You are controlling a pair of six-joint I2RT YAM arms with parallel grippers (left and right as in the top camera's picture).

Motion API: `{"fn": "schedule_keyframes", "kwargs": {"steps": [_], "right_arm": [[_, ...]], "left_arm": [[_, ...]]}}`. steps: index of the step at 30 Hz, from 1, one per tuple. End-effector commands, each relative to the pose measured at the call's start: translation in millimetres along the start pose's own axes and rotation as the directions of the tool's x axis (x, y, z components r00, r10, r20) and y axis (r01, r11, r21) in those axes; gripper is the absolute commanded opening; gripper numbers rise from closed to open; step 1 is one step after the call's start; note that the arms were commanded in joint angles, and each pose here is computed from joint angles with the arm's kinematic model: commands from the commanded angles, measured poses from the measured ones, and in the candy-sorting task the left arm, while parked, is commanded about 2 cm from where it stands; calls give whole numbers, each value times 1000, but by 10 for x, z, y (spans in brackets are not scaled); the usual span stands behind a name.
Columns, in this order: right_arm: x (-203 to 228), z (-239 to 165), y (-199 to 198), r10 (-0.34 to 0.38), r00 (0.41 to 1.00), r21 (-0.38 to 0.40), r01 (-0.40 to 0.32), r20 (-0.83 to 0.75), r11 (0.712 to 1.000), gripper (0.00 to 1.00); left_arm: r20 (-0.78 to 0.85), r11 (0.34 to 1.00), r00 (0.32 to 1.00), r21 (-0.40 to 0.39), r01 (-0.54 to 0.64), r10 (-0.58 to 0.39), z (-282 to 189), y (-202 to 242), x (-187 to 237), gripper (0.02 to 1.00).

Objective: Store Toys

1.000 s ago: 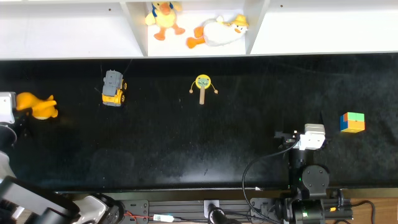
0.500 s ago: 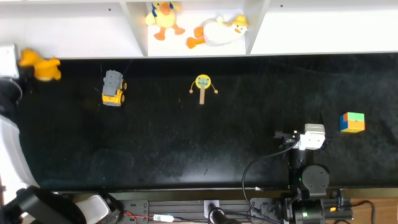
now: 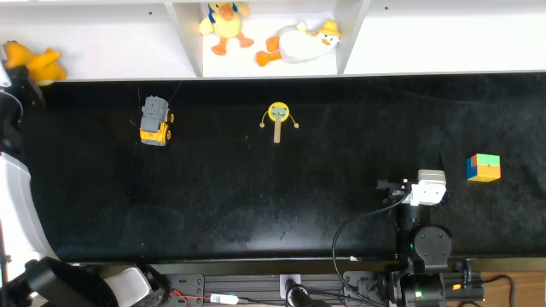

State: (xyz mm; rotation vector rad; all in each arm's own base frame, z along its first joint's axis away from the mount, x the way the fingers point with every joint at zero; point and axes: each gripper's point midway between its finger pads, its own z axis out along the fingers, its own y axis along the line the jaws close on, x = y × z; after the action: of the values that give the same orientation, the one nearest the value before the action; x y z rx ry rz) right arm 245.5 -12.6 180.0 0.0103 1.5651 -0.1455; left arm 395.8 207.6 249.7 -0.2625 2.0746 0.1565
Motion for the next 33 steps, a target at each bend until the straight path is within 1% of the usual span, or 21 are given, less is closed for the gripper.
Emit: {"fn": "schedule_keyframes", "kwargs": {"steps": [1,4,8,15,21,33], "right_arm": [[41,5,-2,-1,1000,0,1,-2,1000,996],[41,5,-2,-1,1000,0,1,-2,1000,996],[41,5,-2,-1,1000,0,1,-2,1000,993],[41,5,-2,-1,1000,0,1,-2,1000,996],[41,5,-2,-1,1000,0,1,-2,1000,993],[41,5,-2,-1,1000,0,1,-2,1000,993]], "left_arm": [[6,1000,1000,2,19,-19,86,-14,-71,137],[-6,1000,1000,13,12,-12,195,-72,-55,137],[-20,1000,1000,-8,-6,6,304,-136,-46,161],[-8,999,1000,-22,-25,25,402,-195,-92,169],[-2,999,1000,-48,-6,6,439,-142,-101,172],[-28,999,1000,-38,-1,0,609,-156,-24,174]]}}
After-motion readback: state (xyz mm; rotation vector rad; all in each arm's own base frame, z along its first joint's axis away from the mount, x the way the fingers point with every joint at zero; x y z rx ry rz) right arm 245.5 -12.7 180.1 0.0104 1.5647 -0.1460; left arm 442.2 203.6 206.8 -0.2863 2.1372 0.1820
